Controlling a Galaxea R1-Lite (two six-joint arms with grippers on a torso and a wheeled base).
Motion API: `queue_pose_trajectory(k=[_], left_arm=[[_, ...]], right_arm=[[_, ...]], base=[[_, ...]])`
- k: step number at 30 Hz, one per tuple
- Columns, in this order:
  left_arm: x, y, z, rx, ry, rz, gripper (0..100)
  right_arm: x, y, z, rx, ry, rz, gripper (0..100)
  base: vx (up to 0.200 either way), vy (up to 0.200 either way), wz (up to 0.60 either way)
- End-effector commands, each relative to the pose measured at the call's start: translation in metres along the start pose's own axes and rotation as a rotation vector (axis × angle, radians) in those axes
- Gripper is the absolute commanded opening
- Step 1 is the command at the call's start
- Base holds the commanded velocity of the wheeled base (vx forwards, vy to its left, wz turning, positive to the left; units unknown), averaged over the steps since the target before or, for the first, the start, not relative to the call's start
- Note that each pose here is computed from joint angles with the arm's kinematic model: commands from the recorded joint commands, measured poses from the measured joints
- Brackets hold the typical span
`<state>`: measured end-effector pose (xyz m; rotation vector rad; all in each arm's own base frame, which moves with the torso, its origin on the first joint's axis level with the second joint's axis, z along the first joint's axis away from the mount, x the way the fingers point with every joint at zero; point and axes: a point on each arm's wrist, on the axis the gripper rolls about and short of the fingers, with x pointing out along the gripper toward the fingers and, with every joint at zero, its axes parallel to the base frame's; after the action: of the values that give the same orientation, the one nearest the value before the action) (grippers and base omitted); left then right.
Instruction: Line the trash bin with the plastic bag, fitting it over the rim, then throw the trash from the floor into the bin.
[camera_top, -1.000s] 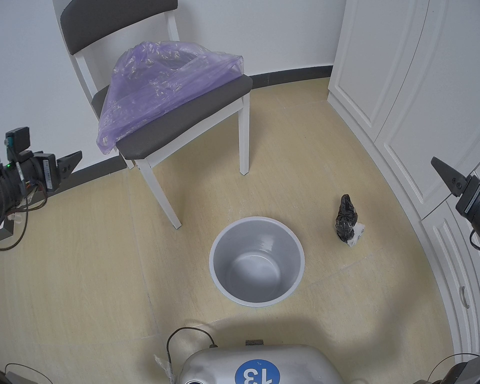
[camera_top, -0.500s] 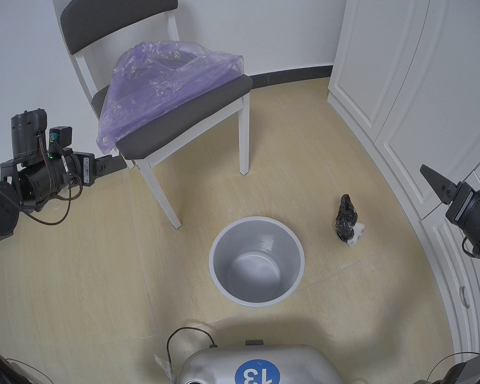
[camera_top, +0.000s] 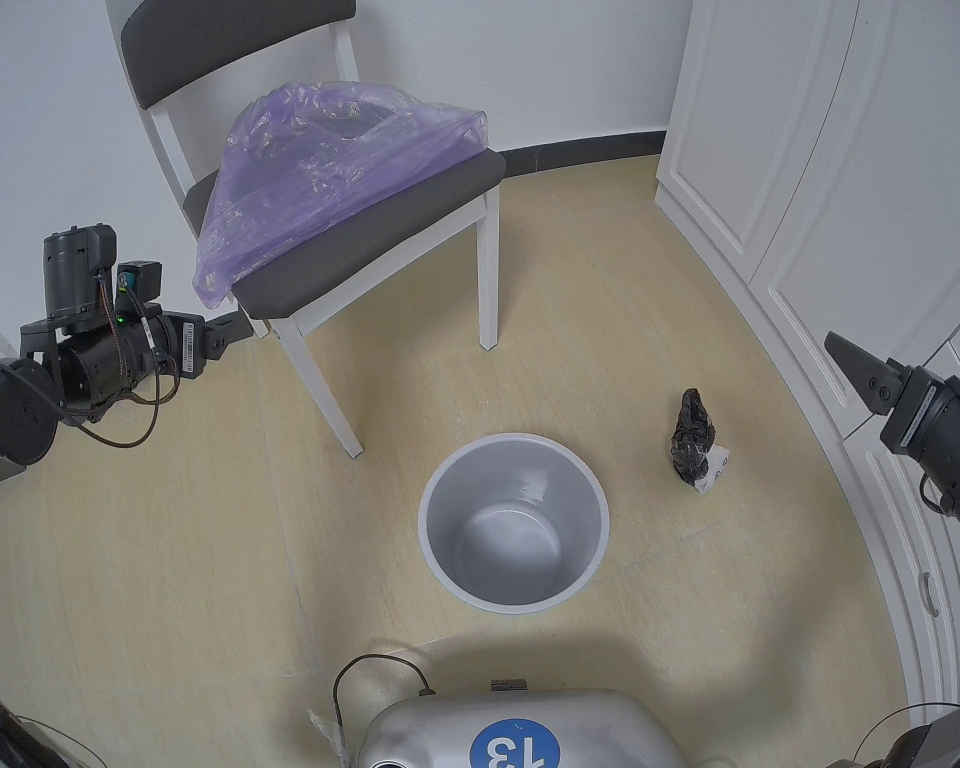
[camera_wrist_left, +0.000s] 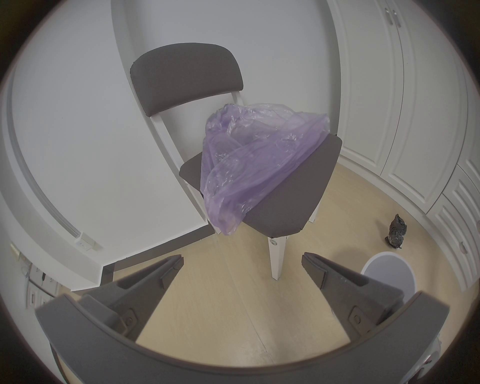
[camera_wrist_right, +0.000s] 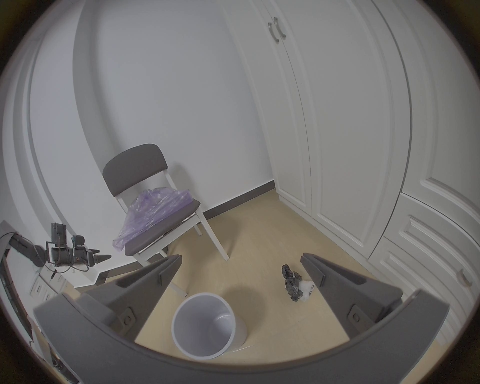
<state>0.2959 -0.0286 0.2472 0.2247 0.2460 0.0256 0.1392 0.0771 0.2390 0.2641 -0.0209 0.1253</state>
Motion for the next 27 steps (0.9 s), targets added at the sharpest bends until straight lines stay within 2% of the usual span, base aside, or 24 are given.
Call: queue_pose_trajectory(k=[1, 11, 19, 27], left_arm=[[0.008, -0.001, -0.002, 0.010, 0.012, -0.001, 100], [0.033, -0.008, 0.008, 0.029, -0.002, 0.002, 100], [0.049, -0.004, 0.009, 0.046, 0.008, 0.067, 100], [0.051, 0.035, 0.022, 0.008, -0.038, 0.164, 100]], right_arm=[[-0.001, 0.000, -0.002, -0.007, 0.005, 0.005, 100], [0.000, 0.000, -0.003, -0.009, 0.012, 0.016, 100], [-0.001, 0.000, -0.003, -0.007, 0.009, 0.015, 100], [0.001, 0.001, -0.002, -0.006, 0.005, 0.017, 100]], base=[[0.000, 0.000, 0.00], [0.000, 0.000, 0.00], [0.000, 0.000, 0.00], [0.000, 0.000, 0.00]])
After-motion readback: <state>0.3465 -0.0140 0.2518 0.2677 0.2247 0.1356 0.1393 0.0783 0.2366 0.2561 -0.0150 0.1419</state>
